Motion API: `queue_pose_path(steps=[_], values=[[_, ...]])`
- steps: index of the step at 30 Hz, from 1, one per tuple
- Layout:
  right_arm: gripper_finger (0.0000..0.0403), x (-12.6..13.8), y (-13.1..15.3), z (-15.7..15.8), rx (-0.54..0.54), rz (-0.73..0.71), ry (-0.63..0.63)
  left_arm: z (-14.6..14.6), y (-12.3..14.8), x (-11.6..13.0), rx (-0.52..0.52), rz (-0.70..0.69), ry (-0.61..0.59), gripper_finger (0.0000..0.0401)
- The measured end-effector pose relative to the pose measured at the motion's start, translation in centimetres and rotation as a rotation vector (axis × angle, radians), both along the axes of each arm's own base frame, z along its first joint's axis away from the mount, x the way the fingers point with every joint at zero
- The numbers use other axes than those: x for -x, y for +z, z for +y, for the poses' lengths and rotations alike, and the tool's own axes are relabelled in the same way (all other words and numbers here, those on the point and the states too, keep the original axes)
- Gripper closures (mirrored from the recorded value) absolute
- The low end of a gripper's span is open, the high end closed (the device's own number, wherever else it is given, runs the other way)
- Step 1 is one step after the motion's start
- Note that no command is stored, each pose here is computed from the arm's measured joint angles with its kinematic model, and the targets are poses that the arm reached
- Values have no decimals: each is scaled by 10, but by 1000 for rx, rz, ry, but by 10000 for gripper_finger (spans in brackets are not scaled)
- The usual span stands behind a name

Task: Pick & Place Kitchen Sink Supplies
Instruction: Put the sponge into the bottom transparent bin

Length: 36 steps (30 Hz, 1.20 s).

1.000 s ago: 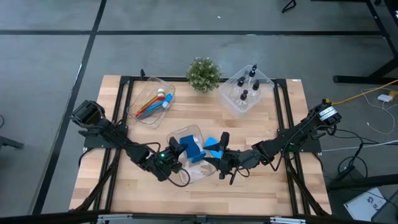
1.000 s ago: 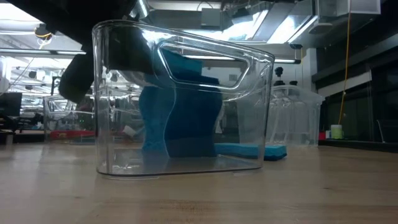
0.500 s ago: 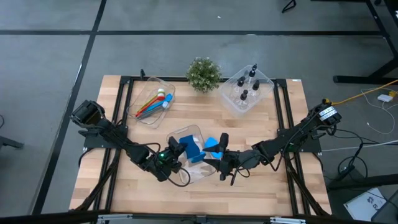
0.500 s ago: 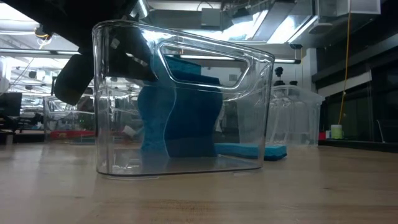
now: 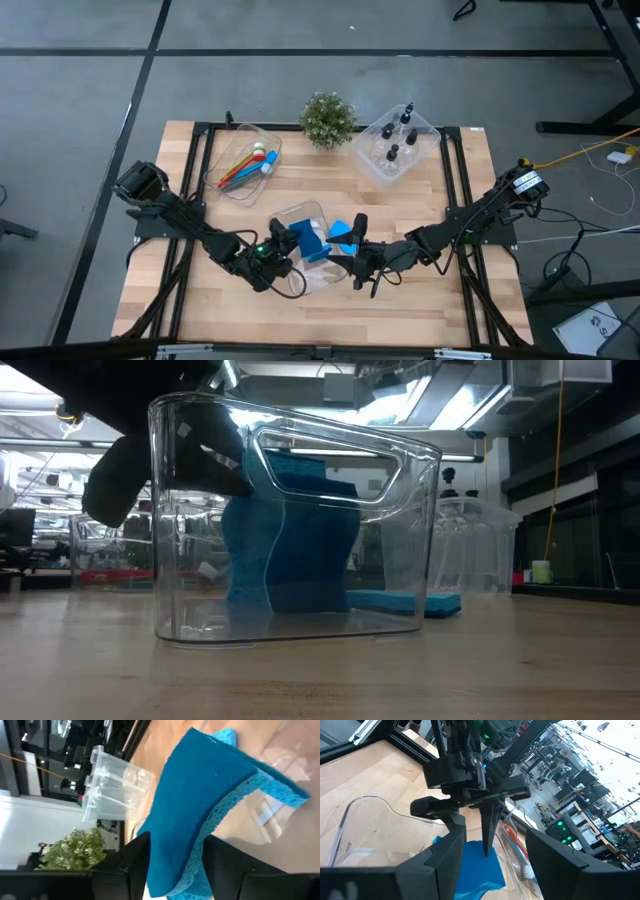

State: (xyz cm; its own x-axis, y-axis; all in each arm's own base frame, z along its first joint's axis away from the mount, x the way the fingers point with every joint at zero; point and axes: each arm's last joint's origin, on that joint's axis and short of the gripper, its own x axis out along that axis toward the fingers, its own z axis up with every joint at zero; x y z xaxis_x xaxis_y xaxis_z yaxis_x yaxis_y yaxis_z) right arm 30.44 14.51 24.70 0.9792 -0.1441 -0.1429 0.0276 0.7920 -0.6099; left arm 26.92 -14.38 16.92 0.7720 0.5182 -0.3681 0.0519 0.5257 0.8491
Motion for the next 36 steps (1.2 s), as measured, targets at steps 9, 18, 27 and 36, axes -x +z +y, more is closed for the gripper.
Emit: queue_pose_path(steps=[9,18,27,36], values=[[191,0,0,0,0,0,0,-3,0,2,-20,9,-13,218],[191,0,-1,0,4,7,0,-10,0,8,-53,-1,-9,212],[191,0,-1,0,4,7,0,-14,1,12,-66,-48,32,214],[191,0,-1,0,4,7,0,-23,0,24,-57,-118,82,214]])
